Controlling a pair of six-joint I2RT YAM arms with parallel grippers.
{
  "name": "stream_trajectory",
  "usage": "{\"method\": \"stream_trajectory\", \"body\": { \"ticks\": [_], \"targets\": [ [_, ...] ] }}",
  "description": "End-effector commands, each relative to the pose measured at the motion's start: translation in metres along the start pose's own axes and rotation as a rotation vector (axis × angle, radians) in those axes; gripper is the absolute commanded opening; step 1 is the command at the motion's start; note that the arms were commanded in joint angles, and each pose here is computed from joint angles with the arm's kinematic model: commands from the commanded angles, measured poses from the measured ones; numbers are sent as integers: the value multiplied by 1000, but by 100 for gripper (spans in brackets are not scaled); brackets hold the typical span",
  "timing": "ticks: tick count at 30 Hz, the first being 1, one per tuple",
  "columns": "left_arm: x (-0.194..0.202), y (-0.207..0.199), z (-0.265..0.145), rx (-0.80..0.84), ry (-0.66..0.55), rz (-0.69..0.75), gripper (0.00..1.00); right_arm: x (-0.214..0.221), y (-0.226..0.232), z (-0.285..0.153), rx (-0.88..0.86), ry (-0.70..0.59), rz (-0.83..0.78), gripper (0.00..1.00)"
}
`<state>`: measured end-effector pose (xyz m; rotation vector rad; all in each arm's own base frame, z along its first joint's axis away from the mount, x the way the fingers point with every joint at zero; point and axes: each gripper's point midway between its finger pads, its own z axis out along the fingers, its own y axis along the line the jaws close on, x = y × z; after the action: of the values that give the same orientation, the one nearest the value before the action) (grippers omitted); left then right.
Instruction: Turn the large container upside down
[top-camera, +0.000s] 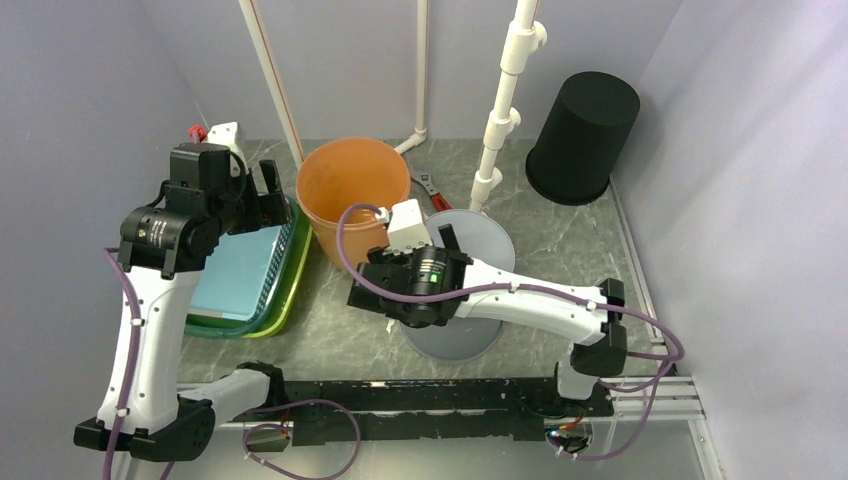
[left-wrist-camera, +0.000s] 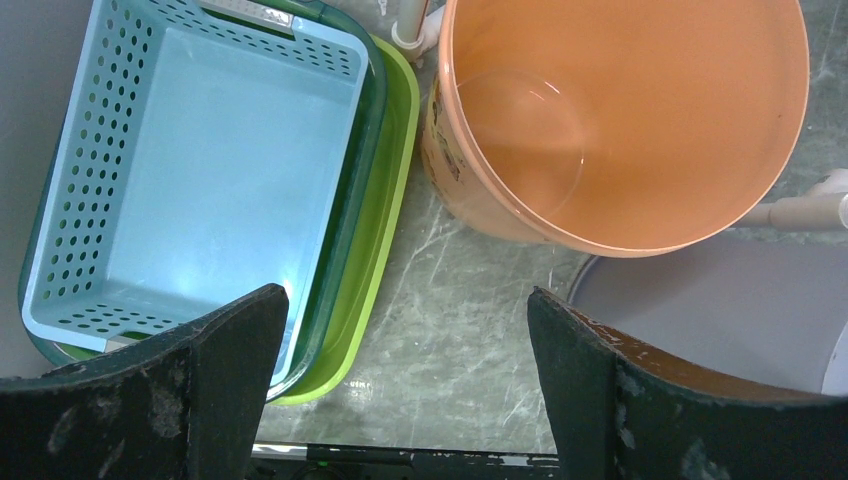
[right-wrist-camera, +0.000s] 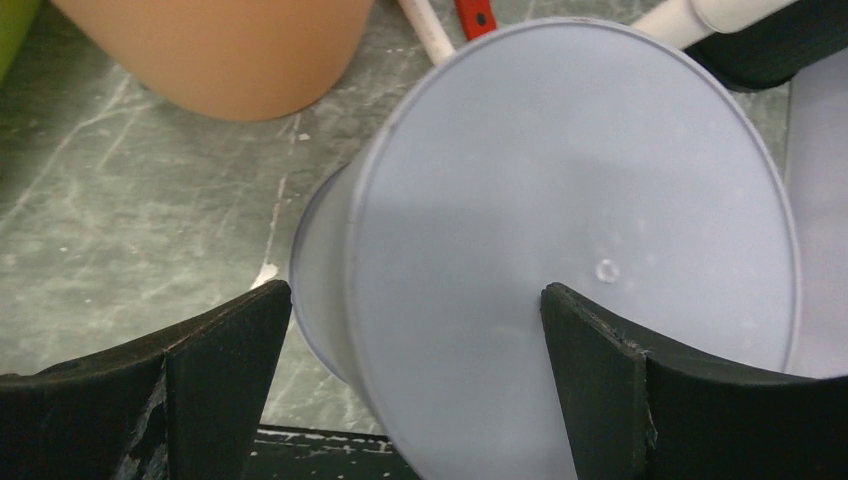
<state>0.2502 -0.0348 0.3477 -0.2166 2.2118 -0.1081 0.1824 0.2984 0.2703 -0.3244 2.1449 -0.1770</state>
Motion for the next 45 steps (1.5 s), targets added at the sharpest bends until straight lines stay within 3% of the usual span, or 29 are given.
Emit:
{"method": "stream_trajectory", "body": {
  "ticks": [1, 15, 23, 30, 37, 45],
  "targets": [
    [-2, 0, 2, 4, -12, -6, 95, 12, -35, 6, 68, 3, 21, 100],
    [1, 2, 17, -28, 13, -7, 95, 73, -125, 18, 167, 123, 246, 100],
    [1, -3, 16, 2, 10, -14, 95, 54, -179, 1, 156, 49, 509, 100],
    [2, -6, 11, 21, 5, -28, 95, 18, -177, -30, -70, -13, 573, 100],
    [4, -5, 10, 23, 6, -30, 95, 33, -155, -52, -289, 76, 528, 98],
    [5, -11, 16, 44, 22, -42, 95, 30, -148, -86, -507, 81, 503, 98]
  ]
}}
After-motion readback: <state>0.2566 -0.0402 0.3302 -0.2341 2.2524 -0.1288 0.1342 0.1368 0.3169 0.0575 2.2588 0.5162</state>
